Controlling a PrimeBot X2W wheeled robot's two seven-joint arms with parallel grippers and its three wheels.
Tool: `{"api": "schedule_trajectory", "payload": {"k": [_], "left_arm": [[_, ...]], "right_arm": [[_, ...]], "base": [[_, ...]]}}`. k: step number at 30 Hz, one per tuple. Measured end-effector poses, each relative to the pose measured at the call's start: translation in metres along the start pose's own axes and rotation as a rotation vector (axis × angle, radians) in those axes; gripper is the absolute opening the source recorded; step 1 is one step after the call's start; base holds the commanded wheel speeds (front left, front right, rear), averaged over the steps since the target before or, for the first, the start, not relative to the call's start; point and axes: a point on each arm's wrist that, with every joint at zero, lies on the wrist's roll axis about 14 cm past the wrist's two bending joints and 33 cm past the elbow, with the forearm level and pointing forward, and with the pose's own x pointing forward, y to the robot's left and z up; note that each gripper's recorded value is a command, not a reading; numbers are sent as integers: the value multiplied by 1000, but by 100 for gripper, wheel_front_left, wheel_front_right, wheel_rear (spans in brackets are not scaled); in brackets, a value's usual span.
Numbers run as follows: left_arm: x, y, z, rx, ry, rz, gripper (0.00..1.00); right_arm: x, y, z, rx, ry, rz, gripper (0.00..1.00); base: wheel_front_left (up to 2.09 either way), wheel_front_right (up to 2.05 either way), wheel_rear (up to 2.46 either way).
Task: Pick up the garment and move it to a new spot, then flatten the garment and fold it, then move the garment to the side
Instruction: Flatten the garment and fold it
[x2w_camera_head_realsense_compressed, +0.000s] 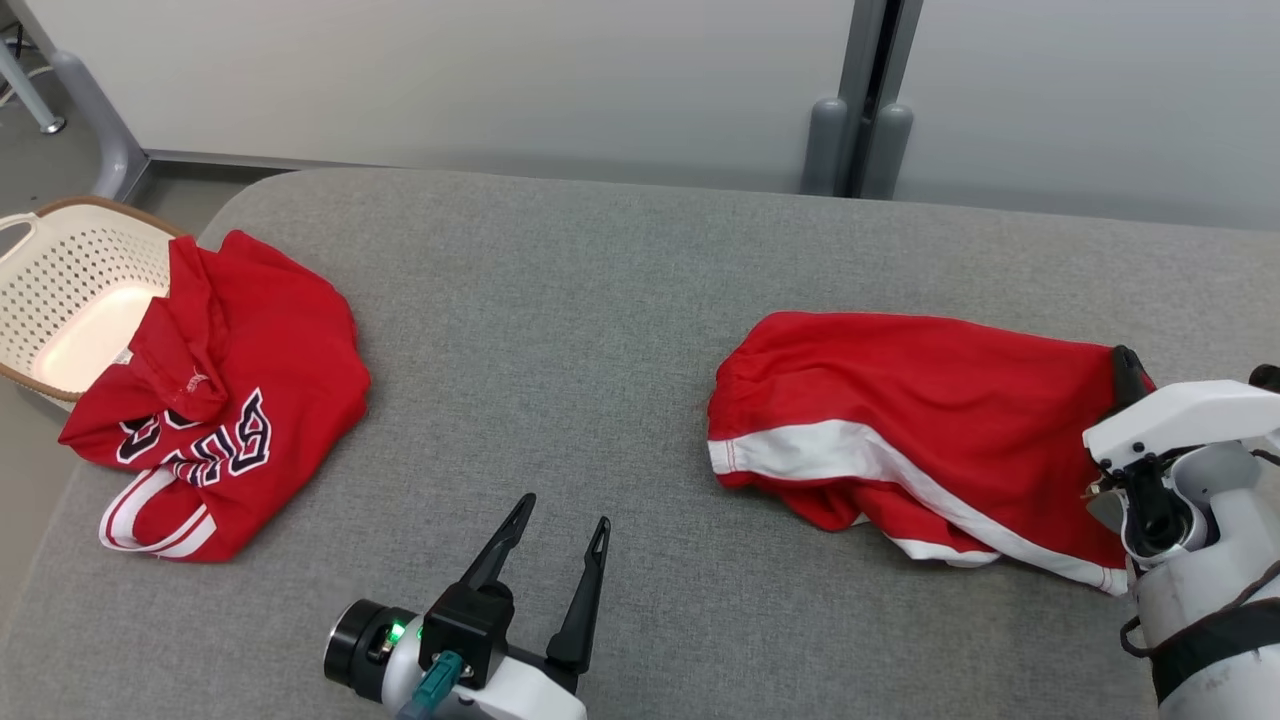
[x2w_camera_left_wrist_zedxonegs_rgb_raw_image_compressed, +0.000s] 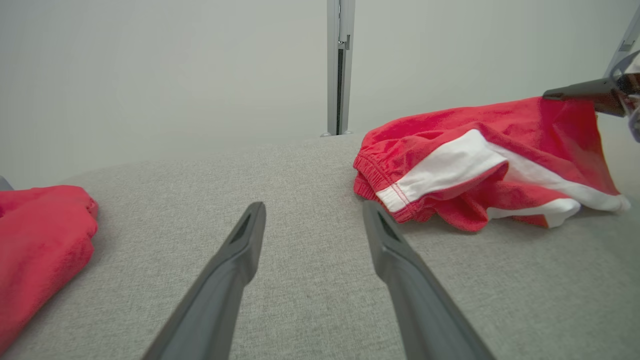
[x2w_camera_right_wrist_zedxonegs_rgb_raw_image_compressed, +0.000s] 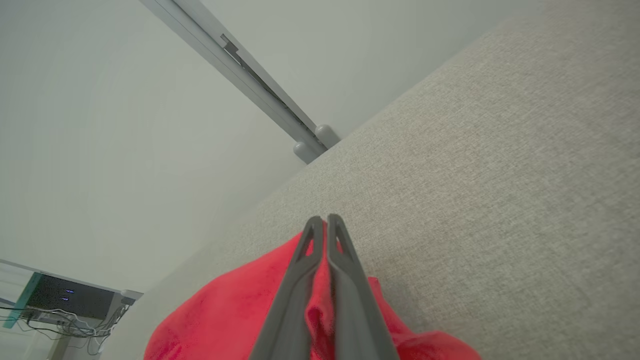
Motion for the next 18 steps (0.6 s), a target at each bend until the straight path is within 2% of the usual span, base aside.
{"api": "schedule_trajectory", "payload": {"k": [1,4,8,11,15,18], "left_arm": [[1,1,-2,1,6,1,100],[4,4,-3,7,10,6,100],[7,4,2,2,-5,7,100],[10,6,14,-87,-41,19,100],[12,7,36,-189,-108,25,100],[13,7,48,-203,-142,33,100]], "right_arm": [[2,-5,-2,-39,1,-15,100],[8,-14,-9,-129,6,-37,100],[6,-9,6,-181,-78,-28,100],[0,13,13,-268,-145,37,100],[-21,38,17,-324,-226,136,100],[-44,43,14,-352,-261,184,100]], "base": [[0,0,0],[0,0,0],[0,0,0],[0,0,0],[0,0,0],[0,0,0]]}}
